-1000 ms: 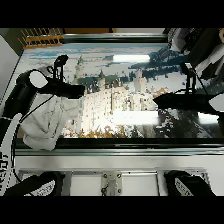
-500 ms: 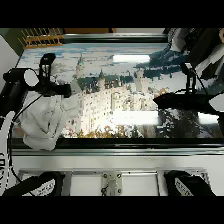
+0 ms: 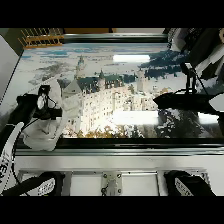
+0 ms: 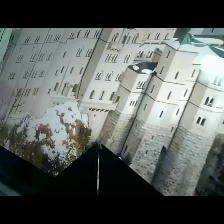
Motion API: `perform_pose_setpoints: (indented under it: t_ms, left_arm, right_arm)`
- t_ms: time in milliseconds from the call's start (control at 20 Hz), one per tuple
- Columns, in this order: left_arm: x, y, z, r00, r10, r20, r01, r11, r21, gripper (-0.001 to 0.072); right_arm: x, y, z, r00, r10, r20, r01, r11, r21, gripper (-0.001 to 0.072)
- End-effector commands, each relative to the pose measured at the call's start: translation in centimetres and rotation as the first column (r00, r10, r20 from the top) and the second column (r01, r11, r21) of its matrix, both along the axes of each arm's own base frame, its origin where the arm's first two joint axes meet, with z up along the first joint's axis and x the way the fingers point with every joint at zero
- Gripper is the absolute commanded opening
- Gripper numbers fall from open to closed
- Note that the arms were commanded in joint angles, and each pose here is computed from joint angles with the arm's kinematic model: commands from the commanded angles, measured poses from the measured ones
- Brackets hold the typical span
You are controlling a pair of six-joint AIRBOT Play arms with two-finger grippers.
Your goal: Fold the clothes and pants, and hang the long-sleeved shirts on hangers.
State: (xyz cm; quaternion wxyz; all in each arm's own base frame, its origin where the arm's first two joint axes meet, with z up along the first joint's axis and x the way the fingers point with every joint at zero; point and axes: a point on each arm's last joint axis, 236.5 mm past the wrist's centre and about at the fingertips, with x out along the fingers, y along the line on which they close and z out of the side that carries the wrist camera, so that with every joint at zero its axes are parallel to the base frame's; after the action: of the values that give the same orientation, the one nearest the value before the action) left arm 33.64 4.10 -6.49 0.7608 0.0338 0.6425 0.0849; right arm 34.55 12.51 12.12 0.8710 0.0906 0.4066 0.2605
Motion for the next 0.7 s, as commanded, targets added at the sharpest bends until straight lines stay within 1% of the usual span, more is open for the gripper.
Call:
perform_pose_setpoints:
  t_ms: [0,50,100,150,200,250,300,400,450,500,550,600,650]
  left_arm:
    - [-0.6,-3.3,-0.3,0.999,-0.041,-0.017,0.04,0.998,-0.05,0.0028]
    - [0.3,-6.7,1.5,0.993,-0.112,0.025,0.114,0.988,-0.103,0.0028]
    - [1.3,-11.0,3.8,0.979,-0.183,0.093,0.197,0.966,-0.166,0.0027]
    - [1.8,-15.8,6.3,0.956,-0.239,0.173,0.275,0.933,-0.233,0.0028]
    - [2.2,-21.3,9.3,0.912,-0.302,0.278,0.38,0.879,-0.29,0.0027]
    - [2.1,-25.7,11.7,0.859,-0.358,0.365,0.474,0.826,-0.304,0.0028]
    - [1.6,-29.8,13.8,0.792,-0.421,0.441,0.569,0.77,-0.288,0.0027]
    - [0.3,-36.1,16.0,0.701,-0.493,0.515,0.682,0.676,-0.28,0.0028]
    - [-0.1,-38.0,16.4,0.671,-0.526,0.522,0.716,0.644,-0.271,0.0028]
    - [0.0,-39.2,16.4,0.655,-0.547,0.521,0.733,0.627,-0.264,0.0028]
    - [0.5,-39.7,16.1,0.661,-0.555,0.505,0.731,0.628,-0.266,0.0068]
    - [1.4,-39.4,15.8,0.676,-0.552,0.488,0.718,0.642,-0.268,0.0368]
    - [2.6,-38.4,15.6,0.702,-0.54,0.464,0.693,0.668,-0.272,0.0708]
  right_arm:
    - [0.0,0.0,0.0,1.0,0.0,0.0,0.0,1.0,0.001,0.003]
    - [0.0,0.0,0.0,1.0,-0.001,0.0,0.001,1.0,0.001,0.003]
    - [0.0,0.0,0.0,1.0,-0.001,0.0,0.001,1.0,0.001,0.003]
    - [0.0,0.0,0.0,1.0,-0.001,0.0,0.001,1.0,0.001,0.0031]
    - [0.0,0.0,0.0,1.0,0.0,0.0,0.0,1.0,0.001,0.003]
    - [0.0,0.0,0.0,1.0,0.0,0.0,0.0,1.0,0.001,0.0031]
    - [0.0,0.0,0.0,1.0,-0.001,-0.001,0.001,1.0,0.002,0.0031]
    - [-0.1,0.3,0.2,1.0,0.001,-0.004,-0.001,1.0,0.017,0.0031]
    - [0.1,0.1,0.4,1.0,0.0,0.012,0.0,1.0,0.008,0.003]
    - [0.8,-0.9,0.8,0.999,-0.028,0.043,0.029,1.0,-0.011,0.003]
    - [1.3,-1.8,1.3,0.996,-0.061,0.066,0.061,0.998,-0.012,0.003]
    - [1.8,-3.1,1.8,0.991,-0.103,0.088,0.104,0.995,-0.01,0.003]
    - [2.0,-4.3,2.2,0.986,-0.135,0.1,0.136,0.991,-0.01,0.003]
